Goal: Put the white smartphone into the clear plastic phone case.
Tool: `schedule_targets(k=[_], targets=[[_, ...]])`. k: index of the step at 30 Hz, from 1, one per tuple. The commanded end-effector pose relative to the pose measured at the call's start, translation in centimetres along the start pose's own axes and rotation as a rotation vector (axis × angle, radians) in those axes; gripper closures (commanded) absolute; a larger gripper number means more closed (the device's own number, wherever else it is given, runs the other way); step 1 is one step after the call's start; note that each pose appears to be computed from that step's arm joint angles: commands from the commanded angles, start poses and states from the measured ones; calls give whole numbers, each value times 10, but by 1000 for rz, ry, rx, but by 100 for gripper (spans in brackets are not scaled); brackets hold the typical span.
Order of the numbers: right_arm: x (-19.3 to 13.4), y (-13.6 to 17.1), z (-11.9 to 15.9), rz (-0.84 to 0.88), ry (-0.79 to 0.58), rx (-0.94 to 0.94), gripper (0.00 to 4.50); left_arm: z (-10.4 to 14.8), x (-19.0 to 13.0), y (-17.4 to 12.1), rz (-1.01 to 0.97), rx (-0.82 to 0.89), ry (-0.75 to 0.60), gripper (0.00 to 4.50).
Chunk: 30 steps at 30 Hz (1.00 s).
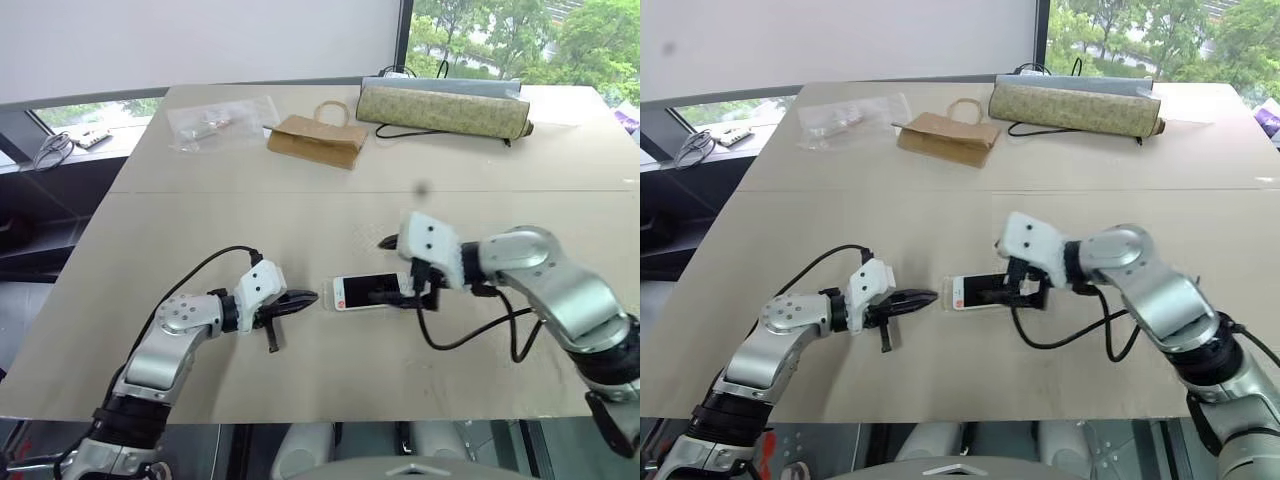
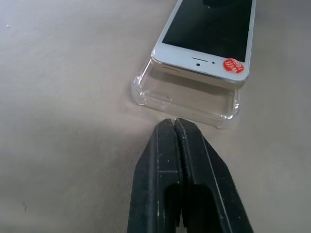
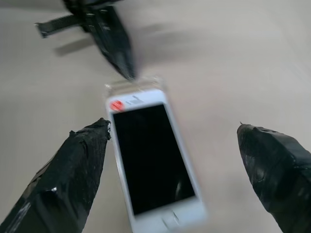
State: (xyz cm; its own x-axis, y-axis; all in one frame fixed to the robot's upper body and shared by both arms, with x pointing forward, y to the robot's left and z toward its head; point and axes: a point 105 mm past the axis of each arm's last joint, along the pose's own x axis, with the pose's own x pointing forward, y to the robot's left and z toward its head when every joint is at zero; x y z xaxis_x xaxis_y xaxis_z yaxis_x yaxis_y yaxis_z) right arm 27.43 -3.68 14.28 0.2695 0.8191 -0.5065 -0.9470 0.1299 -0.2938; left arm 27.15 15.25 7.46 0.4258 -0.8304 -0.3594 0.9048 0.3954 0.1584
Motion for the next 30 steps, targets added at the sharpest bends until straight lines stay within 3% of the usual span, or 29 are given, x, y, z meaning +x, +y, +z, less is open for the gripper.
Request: schedule_targets(k=[1,7,8,11,15,17,30], targets=[[14,-10,10,-23,-41,-37,0,2,4,-4,-22,-12,-13,446],[35,-20,12,-35,-64,-39,0,3,2,-4,-17,-6,-10,446],[35,-19,13,-30,-73,-31,25,4,2,-4,-14,-4,-11,449],[32,-15,15,-6,-99,-6,127,4,0,-3,-7,-5,-10,450],[24,-11,19,21,-141,37,352,3,-2,-4,-5,-8,-7,450],[20,-7,19,56,-153,54,444,3,-2,-5,-4,-10,-6,450],[33,4,-7,131,-126,67,444,6,-2,-6,-3,-14,-10,450]])
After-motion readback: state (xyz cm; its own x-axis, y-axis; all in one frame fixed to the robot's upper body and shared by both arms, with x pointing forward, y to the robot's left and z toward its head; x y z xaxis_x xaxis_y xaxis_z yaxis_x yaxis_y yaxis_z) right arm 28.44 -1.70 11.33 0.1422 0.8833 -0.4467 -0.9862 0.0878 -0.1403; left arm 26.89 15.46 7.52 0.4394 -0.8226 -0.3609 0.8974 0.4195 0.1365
